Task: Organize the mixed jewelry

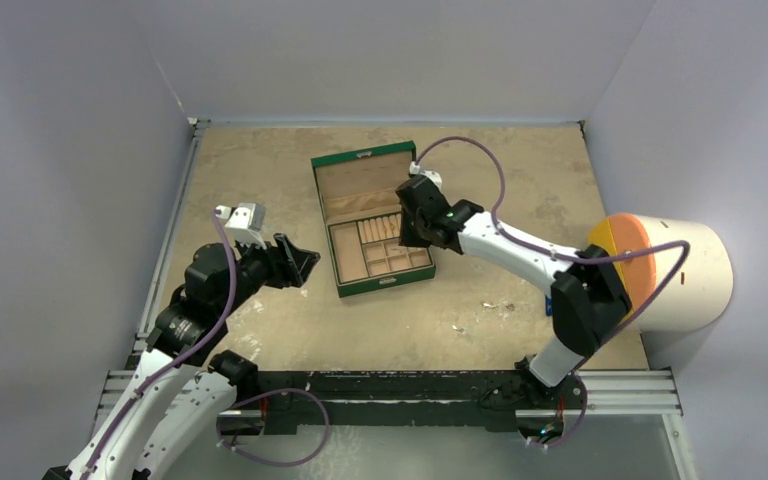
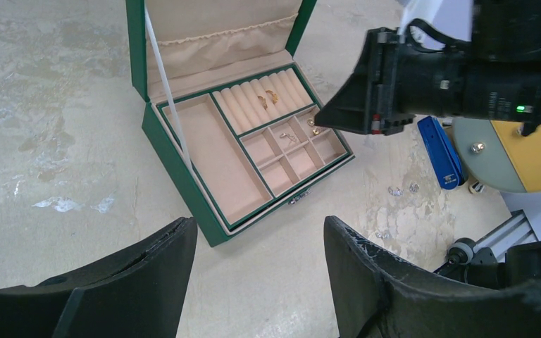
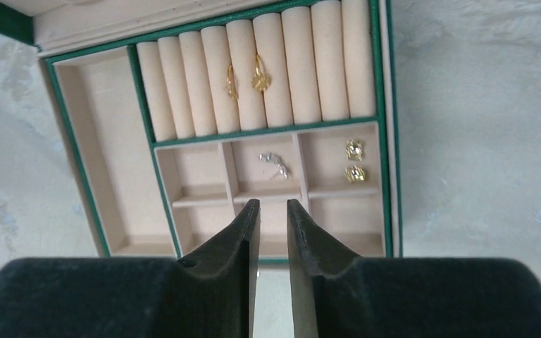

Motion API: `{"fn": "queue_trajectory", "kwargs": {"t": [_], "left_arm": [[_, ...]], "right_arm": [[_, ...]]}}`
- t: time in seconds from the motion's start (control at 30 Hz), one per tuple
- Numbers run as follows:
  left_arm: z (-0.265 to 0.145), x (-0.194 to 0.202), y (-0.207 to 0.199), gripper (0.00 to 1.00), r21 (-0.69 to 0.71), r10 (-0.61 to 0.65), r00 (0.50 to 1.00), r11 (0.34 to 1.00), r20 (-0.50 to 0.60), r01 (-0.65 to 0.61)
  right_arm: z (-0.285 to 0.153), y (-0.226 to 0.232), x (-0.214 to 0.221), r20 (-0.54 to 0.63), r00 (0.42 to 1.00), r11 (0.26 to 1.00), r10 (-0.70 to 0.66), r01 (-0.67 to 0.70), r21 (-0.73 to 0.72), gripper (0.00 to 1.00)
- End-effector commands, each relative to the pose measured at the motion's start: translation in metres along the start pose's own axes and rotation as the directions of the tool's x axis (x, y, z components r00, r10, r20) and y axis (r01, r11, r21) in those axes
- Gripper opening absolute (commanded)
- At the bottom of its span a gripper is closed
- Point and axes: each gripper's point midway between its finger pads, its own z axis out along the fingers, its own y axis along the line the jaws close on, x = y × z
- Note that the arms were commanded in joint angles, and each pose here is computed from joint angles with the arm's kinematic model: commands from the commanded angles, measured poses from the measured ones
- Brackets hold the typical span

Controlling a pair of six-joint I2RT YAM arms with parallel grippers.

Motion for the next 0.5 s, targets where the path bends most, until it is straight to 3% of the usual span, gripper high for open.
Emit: {"fn": "queue_trajectory", "kwargs": {"t": [0.0, 0.47], "left_arm": [[-0.002, -0.016, -0.004, 0.66, 0.009, 0.001, 0.999, 1.0, 0.05, -0.001], [0.002, -0.013, -0.003, 0.66, 0.003, 0.0, 0.999, 1.0, 0.033, 0.0]], "right_arm": [[-0.036, -0.013, -0.004, 0.051, 0.999, 1.0, -0.004, 0.003, 0.005, 0.23], [-0.083, -0.094, 0.082, -0.015, 0.997, 0.995, 0.073, -0.071, 0.076, 0.25]]}}
